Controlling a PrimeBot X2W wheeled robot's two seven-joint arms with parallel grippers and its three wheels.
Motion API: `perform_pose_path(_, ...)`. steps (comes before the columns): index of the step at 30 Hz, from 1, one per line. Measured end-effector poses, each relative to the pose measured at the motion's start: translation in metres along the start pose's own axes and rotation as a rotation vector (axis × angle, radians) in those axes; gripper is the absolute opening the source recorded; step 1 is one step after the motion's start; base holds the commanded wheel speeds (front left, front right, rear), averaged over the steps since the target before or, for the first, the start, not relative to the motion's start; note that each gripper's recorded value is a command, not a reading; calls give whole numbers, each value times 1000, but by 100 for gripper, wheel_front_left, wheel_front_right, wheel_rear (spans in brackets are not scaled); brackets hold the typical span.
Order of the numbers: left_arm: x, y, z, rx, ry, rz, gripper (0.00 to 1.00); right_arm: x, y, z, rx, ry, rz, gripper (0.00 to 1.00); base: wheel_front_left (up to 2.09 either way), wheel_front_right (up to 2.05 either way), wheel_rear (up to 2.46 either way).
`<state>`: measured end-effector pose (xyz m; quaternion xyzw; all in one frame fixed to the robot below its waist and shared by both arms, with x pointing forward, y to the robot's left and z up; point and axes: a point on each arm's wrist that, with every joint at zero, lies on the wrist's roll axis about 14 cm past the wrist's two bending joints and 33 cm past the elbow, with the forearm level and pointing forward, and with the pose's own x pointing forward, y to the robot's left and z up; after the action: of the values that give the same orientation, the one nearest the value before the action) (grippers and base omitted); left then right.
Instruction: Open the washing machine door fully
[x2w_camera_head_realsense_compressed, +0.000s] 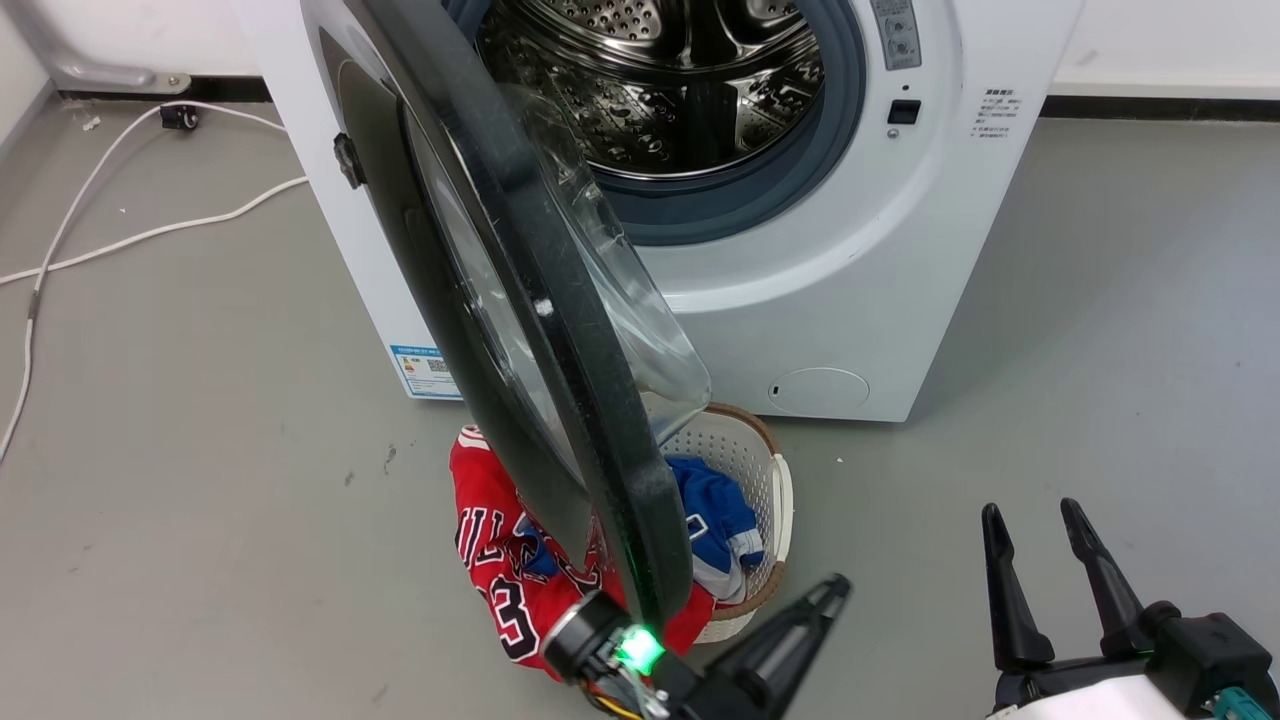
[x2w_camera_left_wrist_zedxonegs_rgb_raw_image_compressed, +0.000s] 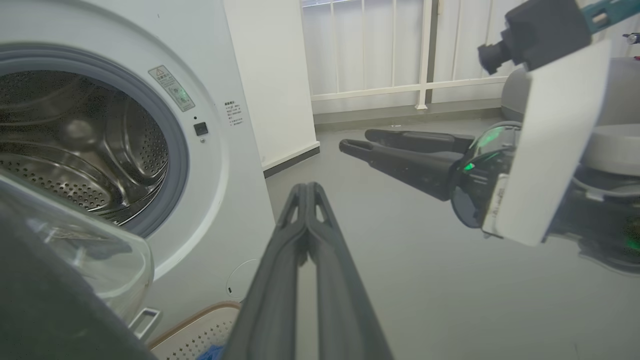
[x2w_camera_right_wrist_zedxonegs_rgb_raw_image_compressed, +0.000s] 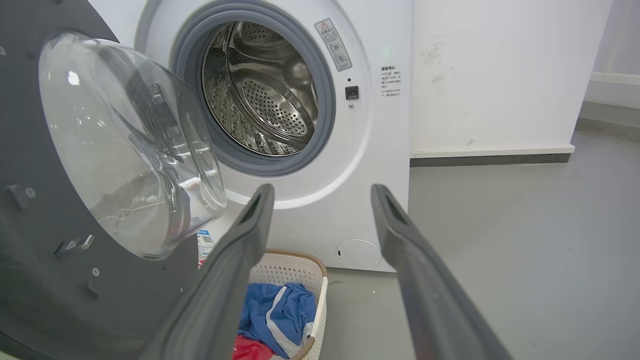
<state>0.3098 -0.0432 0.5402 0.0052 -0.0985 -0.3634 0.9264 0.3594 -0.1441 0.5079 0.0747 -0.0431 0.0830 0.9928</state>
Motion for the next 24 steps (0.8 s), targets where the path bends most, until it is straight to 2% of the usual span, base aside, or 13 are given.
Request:
perform_pose_path(2,-3,9,-8,-7,27,30,0,0,-1,-2,0,5,-2,100,0,0,0)
perform_pose_path(3,-5,24,-16,-8,51,76,0,1,-1,-3,-1,8,-2,100,0,0,0)
perform_pose_path(10,-12,55,-27,3,86,171,0,3,0,-6,1,18,1,100,0,0,0)
perform_pose_path(24,-41,83,-24,-2,87,334,0,6,9,-8,16,21,31,100,0,0,0)
